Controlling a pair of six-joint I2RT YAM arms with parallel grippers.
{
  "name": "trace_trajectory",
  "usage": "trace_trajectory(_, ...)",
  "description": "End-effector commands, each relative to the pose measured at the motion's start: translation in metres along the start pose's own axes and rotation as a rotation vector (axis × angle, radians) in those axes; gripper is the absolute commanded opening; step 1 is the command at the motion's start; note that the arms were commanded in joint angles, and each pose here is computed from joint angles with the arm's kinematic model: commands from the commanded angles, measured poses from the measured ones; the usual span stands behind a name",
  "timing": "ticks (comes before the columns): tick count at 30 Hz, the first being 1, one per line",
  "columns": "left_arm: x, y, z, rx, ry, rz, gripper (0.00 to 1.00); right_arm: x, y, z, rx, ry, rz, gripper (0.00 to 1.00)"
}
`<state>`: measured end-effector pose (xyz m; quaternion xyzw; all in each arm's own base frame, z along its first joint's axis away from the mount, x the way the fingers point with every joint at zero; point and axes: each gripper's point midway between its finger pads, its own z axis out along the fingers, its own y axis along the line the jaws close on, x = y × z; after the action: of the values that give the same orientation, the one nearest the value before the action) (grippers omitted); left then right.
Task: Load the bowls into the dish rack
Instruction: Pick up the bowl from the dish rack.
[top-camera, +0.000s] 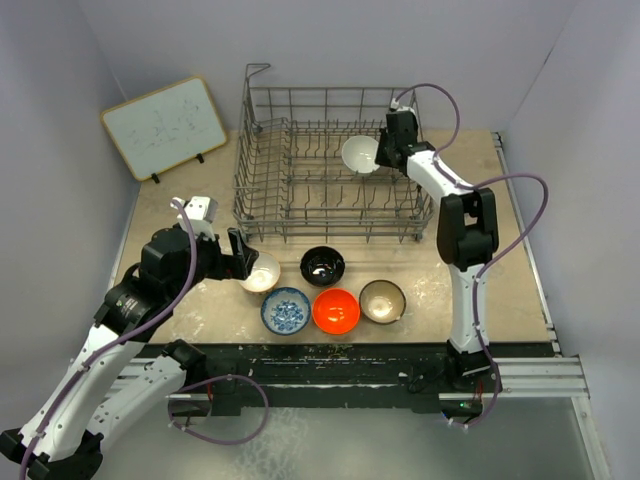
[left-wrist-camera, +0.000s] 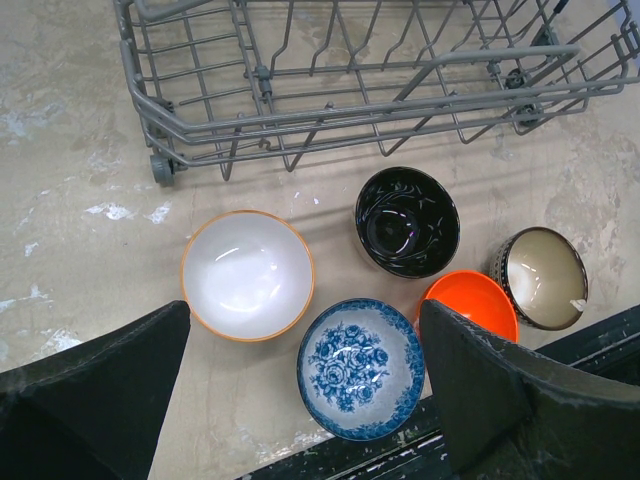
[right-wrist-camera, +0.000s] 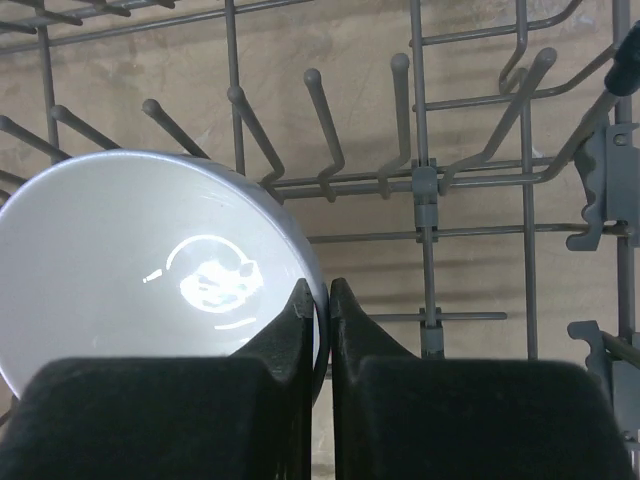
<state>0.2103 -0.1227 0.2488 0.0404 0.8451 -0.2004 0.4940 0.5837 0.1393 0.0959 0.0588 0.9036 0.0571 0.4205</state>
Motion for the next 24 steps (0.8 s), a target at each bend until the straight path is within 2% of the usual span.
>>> trace_trajectory(1, -0.005, 0.001, 0.001, -0.001, -0.026, 0.016, 0.99, -0.045, 0.012, -0.023, -0.021, -0.121, 0.021, 0.0)
trace_trajectory(8, -0.006, 0.0, 0.0, 0.002, -0.032, 0.015, 0.99, -0.097, 0.002, -0.077, 0.069, -0.259, -0.021, 0.0)
trace_trajectory(13, -0.007, -0.001, -0.003, 0.007, -0.042, 0.013, 0.99, -0.138, 0.003, -0.126, 0.207, -0.398, -0.079, 0.0)
trace_trajectory(17, -0.008, -0.001, -0.005, 0.014, -0.047, 0.012, 0.99, -0.161, -0.005, -0.149, 0.429, -0.486, -0.142, 0.0)
trace_trajectory(24, -0.008, -0.003, -0.004, 0.021, -0.047, 0.012, 0.99, -0.178, -0.025, -0.159, 0.766, -0.575, -0.201, 0.0)
